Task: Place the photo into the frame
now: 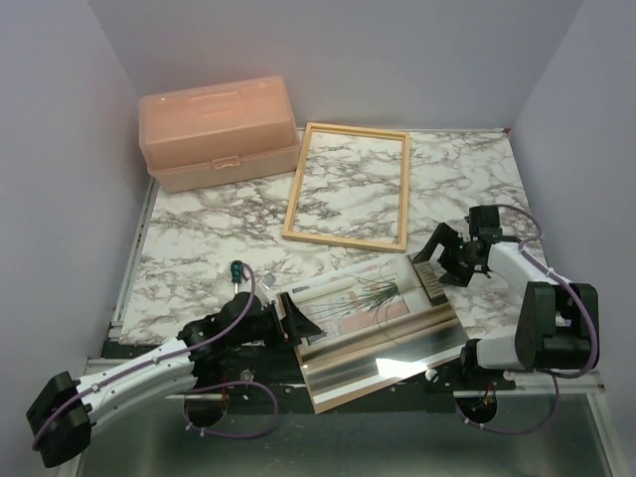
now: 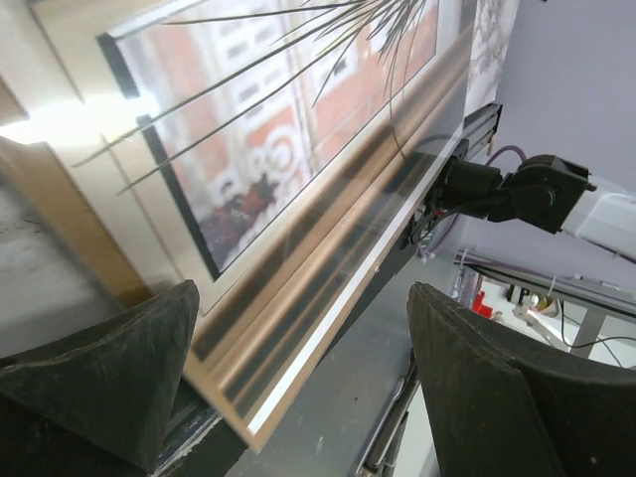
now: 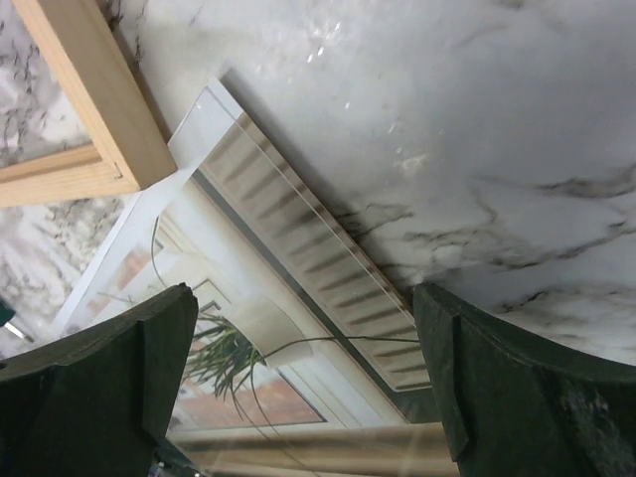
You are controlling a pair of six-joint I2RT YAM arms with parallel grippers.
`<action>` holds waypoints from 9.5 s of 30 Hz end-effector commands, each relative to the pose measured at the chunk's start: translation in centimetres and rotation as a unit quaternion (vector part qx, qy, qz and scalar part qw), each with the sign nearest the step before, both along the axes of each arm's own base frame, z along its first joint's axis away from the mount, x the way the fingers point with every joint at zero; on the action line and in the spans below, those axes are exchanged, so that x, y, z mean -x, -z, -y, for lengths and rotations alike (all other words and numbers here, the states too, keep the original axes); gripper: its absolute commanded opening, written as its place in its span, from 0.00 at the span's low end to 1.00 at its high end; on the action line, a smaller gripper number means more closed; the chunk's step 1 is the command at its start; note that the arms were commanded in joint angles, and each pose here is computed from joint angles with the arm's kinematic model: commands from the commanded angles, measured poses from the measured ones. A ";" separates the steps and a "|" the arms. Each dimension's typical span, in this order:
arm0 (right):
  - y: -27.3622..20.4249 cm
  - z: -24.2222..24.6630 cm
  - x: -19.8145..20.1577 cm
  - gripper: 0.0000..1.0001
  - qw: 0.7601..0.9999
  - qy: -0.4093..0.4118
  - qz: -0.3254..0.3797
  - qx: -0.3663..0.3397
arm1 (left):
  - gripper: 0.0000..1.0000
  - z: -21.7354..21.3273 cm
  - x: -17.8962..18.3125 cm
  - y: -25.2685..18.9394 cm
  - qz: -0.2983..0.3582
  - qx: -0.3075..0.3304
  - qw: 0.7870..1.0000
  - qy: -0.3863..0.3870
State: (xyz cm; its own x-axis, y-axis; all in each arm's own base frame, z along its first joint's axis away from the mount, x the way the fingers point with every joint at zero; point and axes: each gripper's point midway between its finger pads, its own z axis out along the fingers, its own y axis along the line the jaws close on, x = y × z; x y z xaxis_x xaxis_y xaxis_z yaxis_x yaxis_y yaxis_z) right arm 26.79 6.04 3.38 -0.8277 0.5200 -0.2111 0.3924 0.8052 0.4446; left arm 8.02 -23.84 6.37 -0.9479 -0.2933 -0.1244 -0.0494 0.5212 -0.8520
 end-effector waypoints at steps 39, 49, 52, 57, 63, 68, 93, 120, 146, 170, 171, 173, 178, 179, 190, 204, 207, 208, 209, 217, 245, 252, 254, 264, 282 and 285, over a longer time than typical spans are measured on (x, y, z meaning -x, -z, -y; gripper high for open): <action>-1.3 -11.9 -4.7 0.61 0.996 -0.086 0.029 0.018 | 0.83 -0.1 -2.7 -1.4 0.060 -0.198 0.976 0.071; -1.4 -8.2 -9.8 0.63 0.986 -0.039 0.049 0.157 | 0.83 -1.5 -1.4 1.9 0.023 -0.232 0.969 0.078; -1.5 -7.8 -10.0 0.64 0.983 -0.041 0.044 0.174 | 0.83 -1.8 -1.3 2.5 0.017 -0.237 0.968 0.077; -2.6 -8.1 -8.9 0.65 0.985 -0.056 0.050 0.158 | 0.83 -1.5 -1.3 1.5 0.030 -0.221 0.972 0.077; -3.6 -7.9 -6.0 0.67 0.987 -0.069 0.048 0.136 | 0.87 -1.0 -1.6 -1.5 0.063 -0.166 0.982 0.058; -4.0 -7.1 -3.1 0.67 0.988 -0.071 0.041 0.128 | 0.90 -1.7 -0.9 -2.3 0.063 -0.134 0.988 0.038; -2.9 -1.7 3.7 1.00 0.984 0.023 0.000 0.175 | 0.94 -3.7 -0.8 0.2 0.010 -0.179 0.984 -0.013; -1.6 -4.1 4.6 1.00 0.997 -0.018 -0.041 0.060 | 0.91 -0.5 -1.5 -0.9 0.031 -0.132 0.990 0.025; -1.8 -5.1 6.1 1.00 0.998 -0.041 -0.032 0.023 | 0.92 -7.2 -1.6 1.6 0.008 -0.288 0.956 -0.047; 0.6 -5.4 7.0 1.00 0.998 -0.039 -0.056 0.013 | 0.90 -3.2 -0.2 1.3 -0.016 -0.125 0.992 -0.032; 0.6 -5.4 7.0 1.00 0.998 -0.038 -0.056 0.011 | 0.90 -3.3 -0.3 0.9 -0.010 -0.121 0.992 -0.037; 0.7 -5.5 7.1 1.00 0.998 -0.038 -0.056 0.007 | 0.89 -3.4 -0.6 -0.1 0.003 -0.109 0.993 -0.048; 0.7 -5.8 7.3 1.00 0.998 -0.039 -0.055 -0.003 | 0.87 -3.9 -1.3 -2.9 0.039 -0.069 0.994 -0.074; 0.7 -5.9 7.4 1.00 0.998 -0.038 -0.056 -0.005 | 0.86 -4.0 -1.3 -3.3 0.042 -0.063 0.994 -0.077; 0.9 -6.1 7.7 1.00 0.998 -0.038 -0.055 -0.015 | 0.88 -5.9 -1.1 -2.9 0.036 -0.154 0.985 -0.069; 1.4 -6.3 8.2 1.00 0.997 -0.039 -0.060 -0.023 | 0.91 -6.7 -2.0 -2.7 0.044 -0.280 0.959 -0.017; 1.4 -6.4 8.1 1.00 0.997 -0.041 -0.060 -0.023 | 0.91 -7.0 -2.1 -2.8 0.047 -0.302 0.952 -0.009; 1.4 -6.4 8.1 1.00 0.997 -0.041 -0.059 -0.024 | 0.91 -7.1 -2.1 -2.8 0.047 -0.307 0.950 -0.007; 1.4 -6.4 8.1 1.00 0.997 -0.041 -0.060 -0.024 | 0.90 -7.1 -2.2 -2.9 0.047 -0.312 0.949 -0.005; 1.5 -6.5 8.2 1.00 0.997 -0.043 -0.059 -0.026 | 0.90 -5.5 -2.3 -2.7 0.053 -0.282 0.958 0.006; -2.1 -9.5 7.6 1.00 0.990 -0.064 -0.016 -0.123 | 0.82 -5.0 -2.0 -10.0 0.127 -0.024 0.988 -0.087; -3.3 -9.5 7.2 1.00 0.990 -0.064 0.000 -0.125 | 0.68 -5.9 -1.8 -10.3 0.117 -0.051 0.987 -0.095; -3.6 -9.4 7.1 1.00 0.990 -0.064 0.004 -0.122 | 0.59 -6.5 -1.7 -9.9 0.111 -0.071 0.987 -0.097; -4.4 -9.1 6.9 1.00 0.991 -0.064 0.017 -0.113 | 0.26 -7.1 -1.8 -8.9 0.107 -0.088 0.985 -0.105; -7.8 -9.7 6.7 1.00 0.986 -0.079 0.059 -0.133 | 0.00 -6.3 -2.3 -9.9 0.124 -0.024 0.984 -0.124; -8.8 -10.1 6.7 1.00 0.982 -0.088 0.075 -0.150 | 0.00 -5.6 -2.8 -11.4 0.142 0.012 0.981 -0.130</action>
State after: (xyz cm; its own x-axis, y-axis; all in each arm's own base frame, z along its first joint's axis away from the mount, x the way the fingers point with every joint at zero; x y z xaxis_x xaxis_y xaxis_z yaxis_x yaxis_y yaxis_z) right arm 20.24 15.32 9.96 -0.8732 0.4525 -0.1808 0.2290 0.7086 0.6674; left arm 9.75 -17.16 15.04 -0.8085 -0.4692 -0.3552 0.0024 0.6009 -0.7993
